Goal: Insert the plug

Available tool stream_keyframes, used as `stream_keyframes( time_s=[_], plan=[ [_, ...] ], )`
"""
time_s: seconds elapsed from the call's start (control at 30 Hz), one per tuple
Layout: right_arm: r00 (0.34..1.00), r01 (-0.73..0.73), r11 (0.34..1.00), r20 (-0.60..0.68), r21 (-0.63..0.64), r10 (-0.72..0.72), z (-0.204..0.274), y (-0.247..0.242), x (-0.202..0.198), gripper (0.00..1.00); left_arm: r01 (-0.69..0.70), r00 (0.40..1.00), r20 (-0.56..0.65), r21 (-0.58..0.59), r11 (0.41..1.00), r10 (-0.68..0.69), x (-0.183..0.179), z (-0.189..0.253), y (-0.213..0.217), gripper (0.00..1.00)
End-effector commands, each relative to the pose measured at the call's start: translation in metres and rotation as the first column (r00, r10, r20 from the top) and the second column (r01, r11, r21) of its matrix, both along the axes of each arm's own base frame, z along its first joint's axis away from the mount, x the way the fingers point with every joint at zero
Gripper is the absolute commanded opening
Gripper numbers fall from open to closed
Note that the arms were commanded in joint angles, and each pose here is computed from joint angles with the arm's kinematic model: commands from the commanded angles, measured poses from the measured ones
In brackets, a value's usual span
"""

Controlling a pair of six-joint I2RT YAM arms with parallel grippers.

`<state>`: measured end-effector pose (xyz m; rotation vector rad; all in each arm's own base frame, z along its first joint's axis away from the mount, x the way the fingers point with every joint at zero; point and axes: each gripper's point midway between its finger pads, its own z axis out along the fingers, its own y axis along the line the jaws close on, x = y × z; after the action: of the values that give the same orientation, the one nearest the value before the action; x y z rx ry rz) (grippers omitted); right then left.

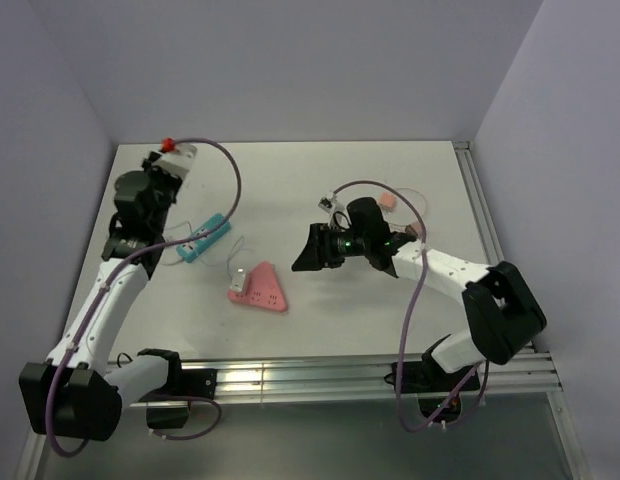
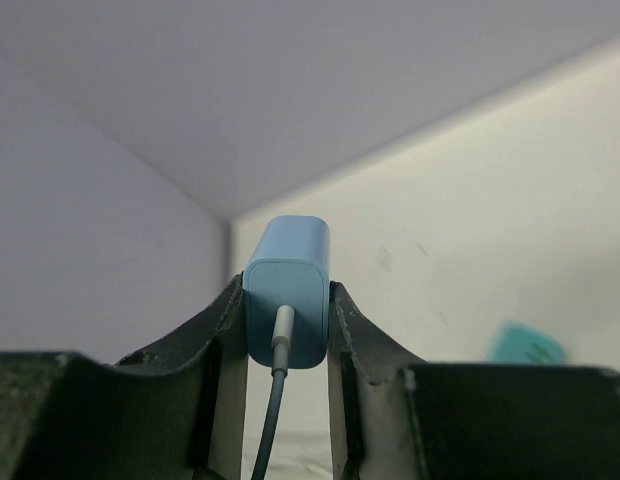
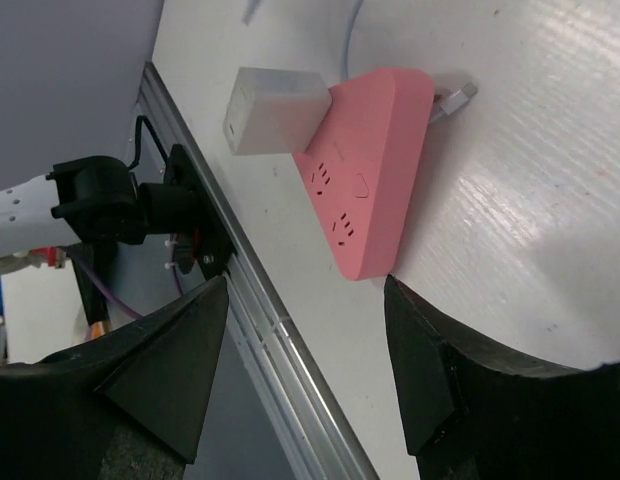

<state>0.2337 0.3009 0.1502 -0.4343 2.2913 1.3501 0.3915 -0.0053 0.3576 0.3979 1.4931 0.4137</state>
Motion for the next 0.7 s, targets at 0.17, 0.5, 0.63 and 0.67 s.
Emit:
stream_keyframes(
  time_s=[0.17, 0.5, 0.63, 0.67],
  plan=[
    [0.996, -0.091, 0.992, 0.003, 0.091, 0.091, -0.017, 0.048, -0.005, 0.71, 0.458, 0.822, -0.365, -0.031, 0.888, -0.437, -0.013, -0.12, -0.119, 0.0],
    [0.995, -0.093, 0.995, -0.021, 0.035, 0.094, -0.074, 0.055, 0.003, 0.71, 0.652, 0.681, -0.408, -0.041, 0.757, -0.608, -0.056, -0.148, -0.165, 0.0],
    [0.994, -0.098, 0.994, -0.048, 0.057, 0.101, -0.088, 0.058, 0.001, 0.7, 0.657, 0.627, -0.46, -0.12, 0.744, -0.628, -0.072, -0.162, -0.184, 0.0],
    [0.993, -0.102, 0.993, -0.052, 0.06, 0.105, -0.089, 0.059, -0.001, 0.7, 0.656, 0.622, -0.464, -0.132, 0.743, -0.631, -0.077, -0.166, -0.187, 0.0]
  ],
)
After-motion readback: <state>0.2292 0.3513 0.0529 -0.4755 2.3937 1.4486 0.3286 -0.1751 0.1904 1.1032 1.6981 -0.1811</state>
